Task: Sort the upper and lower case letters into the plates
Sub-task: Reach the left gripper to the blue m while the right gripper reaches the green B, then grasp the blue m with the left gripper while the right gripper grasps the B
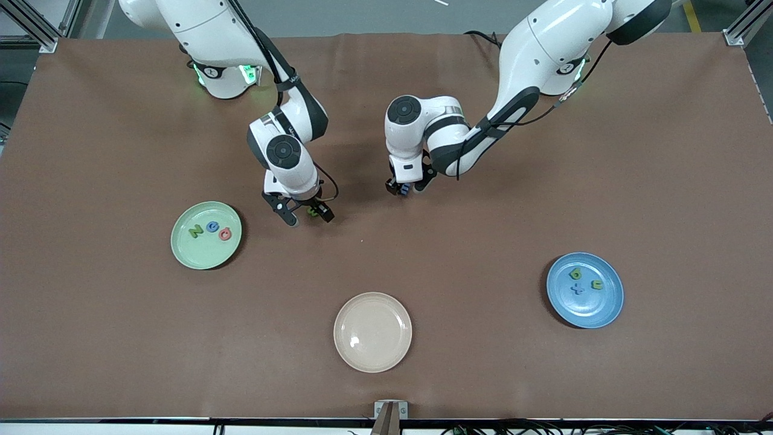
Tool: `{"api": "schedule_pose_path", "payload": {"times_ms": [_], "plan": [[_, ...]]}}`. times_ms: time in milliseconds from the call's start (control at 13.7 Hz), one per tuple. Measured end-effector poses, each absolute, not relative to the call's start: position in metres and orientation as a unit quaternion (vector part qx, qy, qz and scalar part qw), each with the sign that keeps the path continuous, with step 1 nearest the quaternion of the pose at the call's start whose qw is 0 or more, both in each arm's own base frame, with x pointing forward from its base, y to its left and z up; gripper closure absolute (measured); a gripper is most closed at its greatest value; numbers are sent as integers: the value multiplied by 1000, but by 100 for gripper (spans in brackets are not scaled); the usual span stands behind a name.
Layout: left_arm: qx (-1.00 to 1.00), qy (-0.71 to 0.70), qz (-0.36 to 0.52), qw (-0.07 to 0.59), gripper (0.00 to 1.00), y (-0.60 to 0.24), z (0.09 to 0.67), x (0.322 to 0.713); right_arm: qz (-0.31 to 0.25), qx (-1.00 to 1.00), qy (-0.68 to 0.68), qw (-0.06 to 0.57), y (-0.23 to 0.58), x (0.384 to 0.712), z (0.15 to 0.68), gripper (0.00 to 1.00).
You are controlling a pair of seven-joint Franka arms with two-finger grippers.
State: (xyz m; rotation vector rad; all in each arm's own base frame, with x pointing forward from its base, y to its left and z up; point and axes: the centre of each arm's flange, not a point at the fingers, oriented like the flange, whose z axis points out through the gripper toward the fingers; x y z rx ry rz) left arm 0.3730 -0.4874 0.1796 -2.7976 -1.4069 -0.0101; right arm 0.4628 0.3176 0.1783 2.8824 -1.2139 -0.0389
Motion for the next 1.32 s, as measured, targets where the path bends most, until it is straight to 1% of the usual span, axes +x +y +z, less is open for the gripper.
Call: {"api": "schedule_pose_path", "payload": {"times_ms": [366,439,513,659,732,805,952,1025,1098,1172,1245,1318], "plan": [[-885,-465,-3,6,29,-486,178,374,-11,928,-373,6,314,459,173,2],[-885,-465,-2,7,31,-486,177,374,-11,928,-373,6,314,459,173,5],[-885,-465,-1,7,31,-487,176,374,-11,929,-371,6,314,459,173,6],[-884,-467,1,5,32,-489,176,377,-11,930,-368,6,314,459,173,22],[-884,-468,2,5,33,-489,174,377,-11,930,-366,6,314,459,173,22],[-883,-469,2,5,33,-489,172,379,-11,931,-365,6,314,459,173,27],[-882,-472,1,6,33,-490,169,383,-7,933,-360,-1,315,461,176,45],[-882,-471,0,5,33,-491,169,383,-7,934,-358,0,315,461,176,47],[-882,-471,-1,5,33,-492,169,384,-5,934,-356,-3,316,462,177,52],[-882,-471,-2,4,36,-492,169,384,-5,934,-356,-3,316,462,177,57],[-882,-471,-2,4,37,-493,169,384,-5,934,-356,-3,316,462,177,57],[-882,-472,-3,2,44,-494,171,386,-4,935,-356,-4,316,462,178,64]]}}
